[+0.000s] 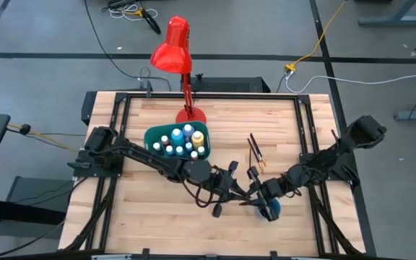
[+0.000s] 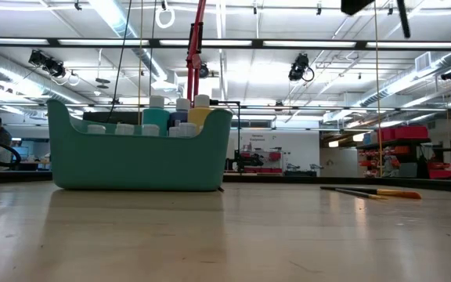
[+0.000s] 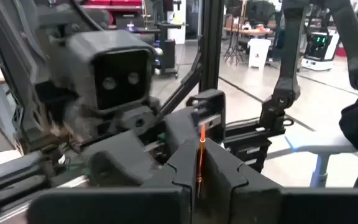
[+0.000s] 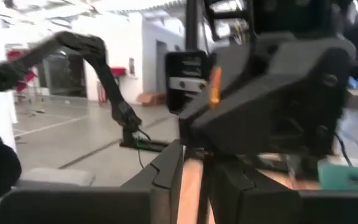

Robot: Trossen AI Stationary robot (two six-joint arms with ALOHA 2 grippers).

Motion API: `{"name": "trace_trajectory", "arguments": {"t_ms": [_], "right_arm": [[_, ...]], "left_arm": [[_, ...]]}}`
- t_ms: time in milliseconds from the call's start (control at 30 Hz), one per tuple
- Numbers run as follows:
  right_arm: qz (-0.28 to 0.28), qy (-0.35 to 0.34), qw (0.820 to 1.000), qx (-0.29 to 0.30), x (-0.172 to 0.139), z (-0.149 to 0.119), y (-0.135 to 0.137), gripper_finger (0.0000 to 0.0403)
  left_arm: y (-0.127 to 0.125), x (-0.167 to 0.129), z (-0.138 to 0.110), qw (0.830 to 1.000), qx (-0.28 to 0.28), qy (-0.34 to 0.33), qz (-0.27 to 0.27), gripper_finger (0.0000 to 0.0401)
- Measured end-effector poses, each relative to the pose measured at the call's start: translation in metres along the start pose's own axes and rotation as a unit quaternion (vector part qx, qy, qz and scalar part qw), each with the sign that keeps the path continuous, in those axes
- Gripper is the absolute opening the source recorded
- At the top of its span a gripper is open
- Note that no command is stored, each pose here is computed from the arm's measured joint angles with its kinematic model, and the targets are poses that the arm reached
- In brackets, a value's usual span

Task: Pick & Place Paint Supplies
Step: Put the gold paint brush into the blue cup

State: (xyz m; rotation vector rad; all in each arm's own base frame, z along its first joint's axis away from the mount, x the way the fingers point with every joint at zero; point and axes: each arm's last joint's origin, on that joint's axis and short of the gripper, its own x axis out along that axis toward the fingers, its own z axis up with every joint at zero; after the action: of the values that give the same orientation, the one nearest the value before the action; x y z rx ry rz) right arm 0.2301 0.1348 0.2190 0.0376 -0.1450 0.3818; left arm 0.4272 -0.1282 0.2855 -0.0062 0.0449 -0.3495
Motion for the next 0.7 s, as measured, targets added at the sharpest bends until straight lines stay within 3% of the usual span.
{"name": "trace_trajectory", "arguments": {"t_ms": [233,433,700], "right_arm": [[-0.002,0.031,0.999,0.012,-0.008,0.009,-0.002,0.0039],[-0.004,0.056,0.998,0.020,-0.011,0.009,-0.003,0.0017],[-0.005,0.058,0.998,0.029,-0.011,0.009,-0.003,0.0019]], "left_arm": [[0.000,0.000,-0.003,1.000,-0.002,0.013,0.001,0.0011],[0.000,0.000,-0.005,1.000,0.004,0.019,0.010,0.0025],[0.001,0.000,-0.005,1.000,0.003,0.019,0.025,0.0021]]}}
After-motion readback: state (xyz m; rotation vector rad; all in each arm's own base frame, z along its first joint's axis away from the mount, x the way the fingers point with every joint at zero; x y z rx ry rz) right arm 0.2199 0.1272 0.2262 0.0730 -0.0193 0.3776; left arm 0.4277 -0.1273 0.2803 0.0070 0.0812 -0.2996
